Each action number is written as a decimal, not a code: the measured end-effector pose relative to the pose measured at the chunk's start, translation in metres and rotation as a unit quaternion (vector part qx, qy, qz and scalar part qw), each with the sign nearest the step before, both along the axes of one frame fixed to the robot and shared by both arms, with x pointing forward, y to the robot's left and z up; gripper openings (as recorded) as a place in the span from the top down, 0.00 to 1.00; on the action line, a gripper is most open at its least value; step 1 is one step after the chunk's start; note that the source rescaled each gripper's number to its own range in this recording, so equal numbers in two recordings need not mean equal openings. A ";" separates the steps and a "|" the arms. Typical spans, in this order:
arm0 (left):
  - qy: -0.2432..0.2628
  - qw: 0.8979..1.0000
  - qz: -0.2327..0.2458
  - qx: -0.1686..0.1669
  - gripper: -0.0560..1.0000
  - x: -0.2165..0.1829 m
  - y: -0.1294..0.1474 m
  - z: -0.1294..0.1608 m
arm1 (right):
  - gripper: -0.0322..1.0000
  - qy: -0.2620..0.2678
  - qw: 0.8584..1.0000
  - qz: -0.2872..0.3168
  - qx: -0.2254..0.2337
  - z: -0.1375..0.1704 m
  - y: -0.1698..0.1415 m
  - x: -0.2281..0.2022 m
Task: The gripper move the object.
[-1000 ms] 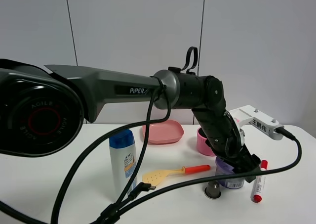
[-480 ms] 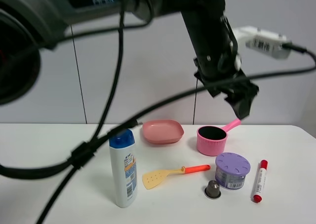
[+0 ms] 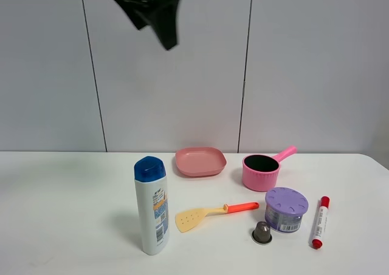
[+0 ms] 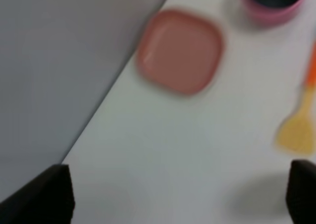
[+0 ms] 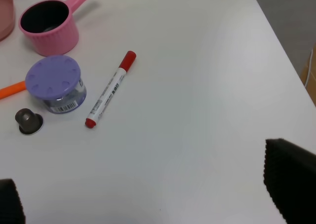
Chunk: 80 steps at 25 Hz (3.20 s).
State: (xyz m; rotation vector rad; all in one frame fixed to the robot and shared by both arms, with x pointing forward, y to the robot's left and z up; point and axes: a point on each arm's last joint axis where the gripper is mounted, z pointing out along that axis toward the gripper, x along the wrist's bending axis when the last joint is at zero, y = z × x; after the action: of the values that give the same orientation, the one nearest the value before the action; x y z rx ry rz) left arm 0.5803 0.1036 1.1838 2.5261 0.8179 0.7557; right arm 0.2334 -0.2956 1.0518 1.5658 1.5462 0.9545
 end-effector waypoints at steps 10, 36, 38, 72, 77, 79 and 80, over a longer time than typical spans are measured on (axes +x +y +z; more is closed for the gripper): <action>-0.026 0.958 0.284 -0.032 0.19 -0.071 0.162 0.028 | 0.00 0.000 1.000 0.000 0.000 0.000 0.000 0.000; -0.089 0.895 0.370 -0.231 0.19 -0.333 0.200 -0.114 | 0.00 0.000 1.000 0.000 0.000 0.000 0.000 0.000; -0.111 0.891 0.358 -0.254 0.19 -0.342 0.198 -0.120 | 0.00 0.000 1.000 0.000 0.000 0.000 0.000 0.000; -0.185 0.858 0.396 -0.271 0.19 -0.347 0.192 -0.129 | 0.00 0.000 1.000 0.000 0.000 0.000 0.000 0.000; -0.185 0.858 0.396 -0.271 0.19 -0.347 0.192 -0.129 | 0.00 0.000 1.000 0.000 0.000 0.000 0.000 0.000; -0.185 0.858 0.396 -0.271 0.19 -0.347 0.192 -0.129 | 0.00 0.000 1.000 0.000 0.000 0.000 0.000 0.000; -0.185 0.858 0.396 -0.271 0.19 -0.347 0.192 -0.129 | 0.00 0.000 1.000 0.000 0.000 0.000 0.000 0.000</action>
State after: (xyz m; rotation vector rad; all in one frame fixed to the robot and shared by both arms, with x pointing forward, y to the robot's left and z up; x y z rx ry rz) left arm 0.2330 0.2952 1.0544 1.4337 1.6624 1.0169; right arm 0.2334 -0.2956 1.0518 1.5658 1.5462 0.9545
